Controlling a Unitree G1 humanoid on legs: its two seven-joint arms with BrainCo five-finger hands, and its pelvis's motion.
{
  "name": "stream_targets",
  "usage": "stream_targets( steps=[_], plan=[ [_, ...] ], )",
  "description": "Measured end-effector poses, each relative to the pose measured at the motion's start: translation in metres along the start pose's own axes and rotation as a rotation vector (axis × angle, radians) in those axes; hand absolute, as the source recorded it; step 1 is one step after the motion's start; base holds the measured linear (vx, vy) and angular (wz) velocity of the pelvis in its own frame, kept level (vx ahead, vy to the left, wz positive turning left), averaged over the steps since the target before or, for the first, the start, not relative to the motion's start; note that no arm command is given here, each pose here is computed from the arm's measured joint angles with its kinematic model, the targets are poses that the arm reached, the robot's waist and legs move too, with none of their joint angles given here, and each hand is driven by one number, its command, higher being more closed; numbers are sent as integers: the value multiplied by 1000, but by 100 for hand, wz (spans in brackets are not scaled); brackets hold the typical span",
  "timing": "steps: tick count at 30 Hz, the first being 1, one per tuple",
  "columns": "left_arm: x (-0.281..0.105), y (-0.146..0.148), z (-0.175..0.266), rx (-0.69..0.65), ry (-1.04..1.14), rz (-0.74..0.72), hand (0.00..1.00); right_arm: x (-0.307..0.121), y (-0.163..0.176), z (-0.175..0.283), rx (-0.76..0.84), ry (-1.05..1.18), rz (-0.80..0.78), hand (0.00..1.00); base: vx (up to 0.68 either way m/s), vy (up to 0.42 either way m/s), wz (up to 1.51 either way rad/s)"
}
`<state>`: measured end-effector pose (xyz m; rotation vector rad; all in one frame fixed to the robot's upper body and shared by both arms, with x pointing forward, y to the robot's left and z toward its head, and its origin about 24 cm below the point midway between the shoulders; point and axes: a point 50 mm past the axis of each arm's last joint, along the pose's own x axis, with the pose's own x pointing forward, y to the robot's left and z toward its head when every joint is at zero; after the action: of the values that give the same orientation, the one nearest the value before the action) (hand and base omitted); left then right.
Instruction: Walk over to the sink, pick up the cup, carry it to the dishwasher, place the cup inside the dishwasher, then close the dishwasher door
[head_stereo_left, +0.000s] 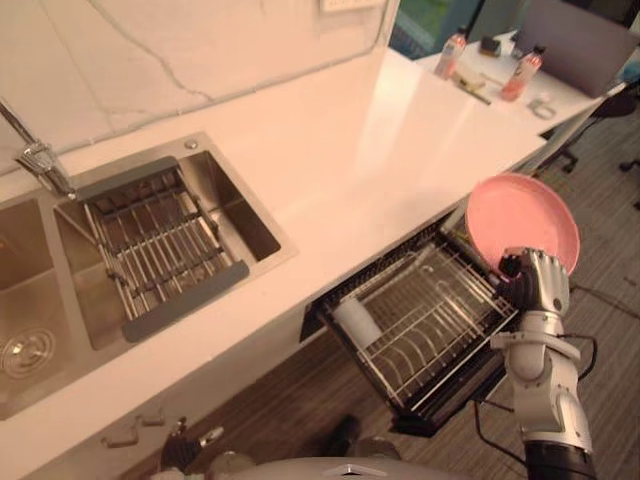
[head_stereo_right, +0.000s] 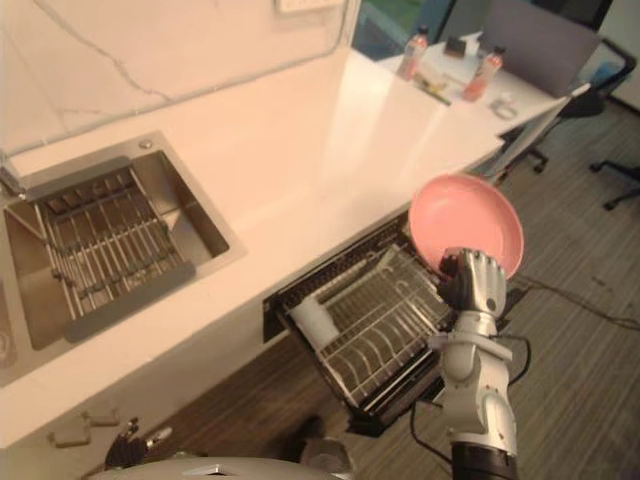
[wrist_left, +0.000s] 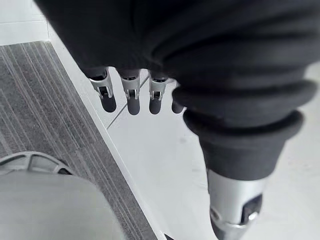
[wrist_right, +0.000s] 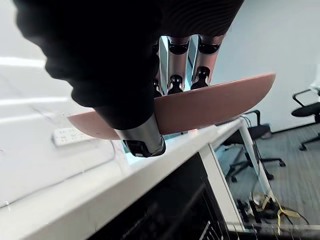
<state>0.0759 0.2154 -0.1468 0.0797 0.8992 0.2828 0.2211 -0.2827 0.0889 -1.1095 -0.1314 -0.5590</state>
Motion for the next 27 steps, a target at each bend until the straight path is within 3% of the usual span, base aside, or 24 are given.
stream_targets(
  steps=[14,27],
  plan=[
    [14,-11,38,-6,-115,-44,0,-15,57,-12,200,286,159,100,-88,43,0],
    [22,-30,69,12,-209,-114,0,39,85,-7,452,472,173,100,-38,30,16]
  ],
)
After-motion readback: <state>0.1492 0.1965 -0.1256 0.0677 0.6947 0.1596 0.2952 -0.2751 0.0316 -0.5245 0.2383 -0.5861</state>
